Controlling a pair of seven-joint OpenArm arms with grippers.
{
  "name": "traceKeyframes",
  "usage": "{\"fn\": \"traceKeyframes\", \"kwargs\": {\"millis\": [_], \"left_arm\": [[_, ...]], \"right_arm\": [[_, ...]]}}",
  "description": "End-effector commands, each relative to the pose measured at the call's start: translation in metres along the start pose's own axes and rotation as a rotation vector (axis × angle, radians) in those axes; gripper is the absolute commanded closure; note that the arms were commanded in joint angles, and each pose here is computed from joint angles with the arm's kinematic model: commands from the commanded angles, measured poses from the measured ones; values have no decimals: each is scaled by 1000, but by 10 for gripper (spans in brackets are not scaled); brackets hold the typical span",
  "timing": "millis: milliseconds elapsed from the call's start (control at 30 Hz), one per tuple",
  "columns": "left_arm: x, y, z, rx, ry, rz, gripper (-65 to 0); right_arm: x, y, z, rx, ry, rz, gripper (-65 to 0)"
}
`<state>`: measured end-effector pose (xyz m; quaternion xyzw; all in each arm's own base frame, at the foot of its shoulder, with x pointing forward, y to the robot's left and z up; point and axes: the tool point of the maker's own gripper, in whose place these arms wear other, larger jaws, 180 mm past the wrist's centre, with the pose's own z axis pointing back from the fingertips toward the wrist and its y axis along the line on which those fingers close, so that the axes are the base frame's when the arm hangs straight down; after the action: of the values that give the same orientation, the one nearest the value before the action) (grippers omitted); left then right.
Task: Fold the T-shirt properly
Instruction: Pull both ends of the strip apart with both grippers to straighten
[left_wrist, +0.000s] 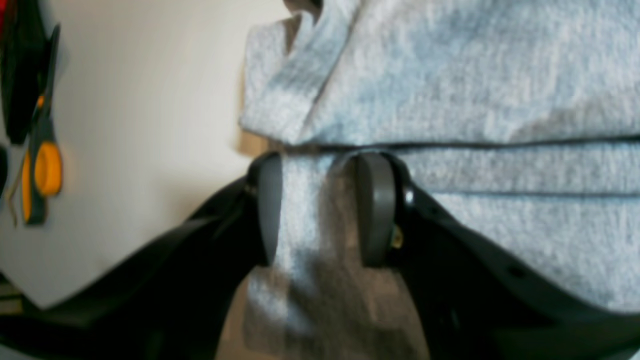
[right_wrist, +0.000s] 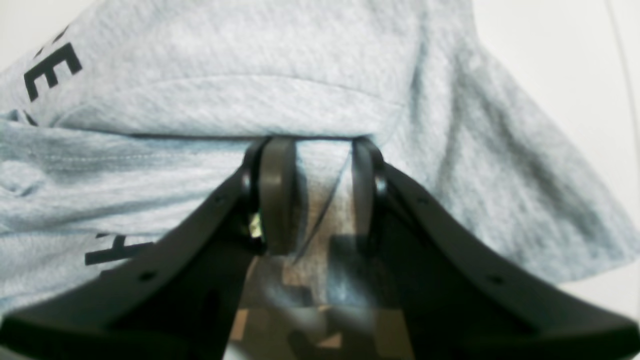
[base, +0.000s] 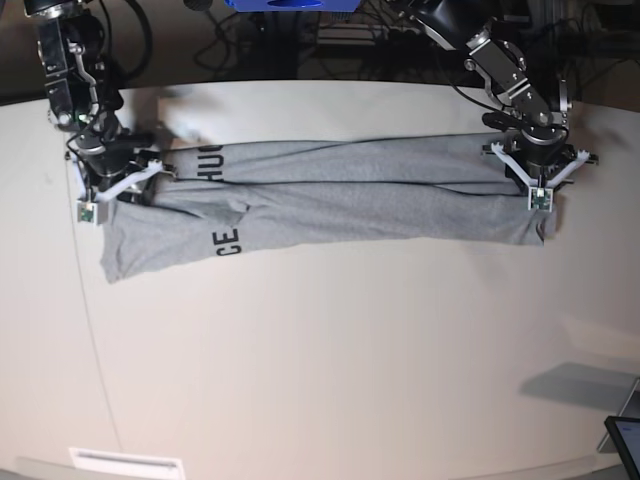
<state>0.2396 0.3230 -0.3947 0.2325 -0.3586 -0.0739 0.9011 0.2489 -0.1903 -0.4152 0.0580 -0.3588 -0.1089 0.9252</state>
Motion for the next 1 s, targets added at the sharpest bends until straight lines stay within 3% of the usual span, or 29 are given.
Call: {"fn": "traceKeyframes", "kwargs": {"millis": [0, 367, 533, 733, 967], "left_arm": [[2, 0, 0, -2, 11, -26, -239], [22, -48, 0, -115, 41, -179, -239], [27, -59, 5, -137, 26, -220, -239], [23, -62, 7, -145, 32, -229, -239], [31, -53, 10, -120, 10, -221, -239]], "right_arm": [[-10, -21, 2, -72, 47, -3, -196], [-11, -24, 2, -81, 49, -7, -196], [-13, -52, -1, -149, 57, -41, -196], [-4, -70, 3, -190, 33, -67, -196], [-4, -68, 3, -184, 33, -64, -196]]}}
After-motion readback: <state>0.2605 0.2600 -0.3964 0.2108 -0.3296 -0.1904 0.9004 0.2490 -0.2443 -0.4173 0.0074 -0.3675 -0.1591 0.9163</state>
